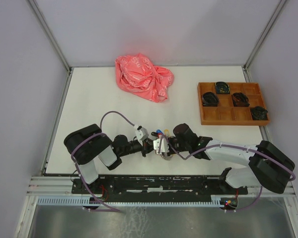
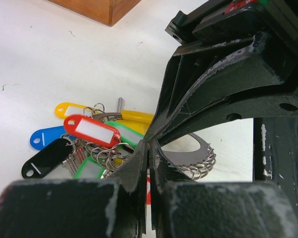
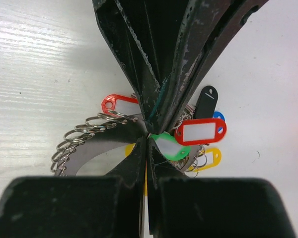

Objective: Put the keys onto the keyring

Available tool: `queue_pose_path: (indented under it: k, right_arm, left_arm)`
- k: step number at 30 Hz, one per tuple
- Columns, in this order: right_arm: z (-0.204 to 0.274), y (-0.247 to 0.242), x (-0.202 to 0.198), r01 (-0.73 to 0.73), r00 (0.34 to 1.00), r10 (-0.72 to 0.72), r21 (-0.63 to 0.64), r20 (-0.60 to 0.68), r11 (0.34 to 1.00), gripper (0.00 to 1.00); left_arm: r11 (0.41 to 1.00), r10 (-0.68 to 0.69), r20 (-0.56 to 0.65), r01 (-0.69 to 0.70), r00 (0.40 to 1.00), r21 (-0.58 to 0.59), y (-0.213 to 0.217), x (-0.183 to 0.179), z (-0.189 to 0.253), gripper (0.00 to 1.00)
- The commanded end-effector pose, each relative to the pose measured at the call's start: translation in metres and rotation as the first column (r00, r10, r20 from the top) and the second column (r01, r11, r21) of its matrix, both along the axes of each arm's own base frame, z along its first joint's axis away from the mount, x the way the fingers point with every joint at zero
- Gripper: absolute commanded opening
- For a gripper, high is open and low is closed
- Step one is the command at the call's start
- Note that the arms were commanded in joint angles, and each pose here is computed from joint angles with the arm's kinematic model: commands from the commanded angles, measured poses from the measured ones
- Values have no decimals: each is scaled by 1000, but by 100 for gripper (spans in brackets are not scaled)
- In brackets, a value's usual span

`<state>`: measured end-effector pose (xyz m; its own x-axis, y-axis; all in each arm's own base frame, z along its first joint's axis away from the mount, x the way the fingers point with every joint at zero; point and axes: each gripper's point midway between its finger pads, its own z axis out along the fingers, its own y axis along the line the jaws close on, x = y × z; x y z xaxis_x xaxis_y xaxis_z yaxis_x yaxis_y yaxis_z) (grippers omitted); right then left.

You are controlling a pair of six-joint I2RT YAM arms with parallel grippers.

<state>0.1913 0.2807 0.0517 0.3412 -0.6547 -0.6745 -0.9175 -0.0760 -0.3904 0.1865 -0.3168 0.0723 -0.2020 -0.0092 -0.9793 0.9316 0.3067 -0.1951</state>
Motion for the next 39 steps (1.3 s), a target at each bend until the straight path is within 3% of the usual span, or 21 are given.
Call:
queue_pose_path:
  k: [1, 10, 19, 31, 39]
  right_arm:
    - [20, 3, 8, 12, 999, -13, 22, 42, 1000, 1]
    - [30, 2, 8, -28, 997, 29, -5, 73, 1000, 1]
    - [32, 7, 5, -83, 994, 84, -15, 67, 996, 1]
    - [30, 10, 3, -104, 993, 105, -22, 52, 994, 1]
    - [33, 12, 5, -107, 993, 108, -21, 55, 994, 1]
  left_arm:
    - [984, -6, 147, 33, 989, -177, -5, -2, 59, 4]
    - [990, -50, 156, 69, 987, -125, -3, -10, 42, 19]
    - [986, -120, 138, 134, 983, -100, -10, -18, 29, 26]
    - [982, -138, 122, 152, 983, -109, -19, -14, 28, 26]
    - [985, -131, 94, 140, 987, -101, -19, -12, 21, 19]
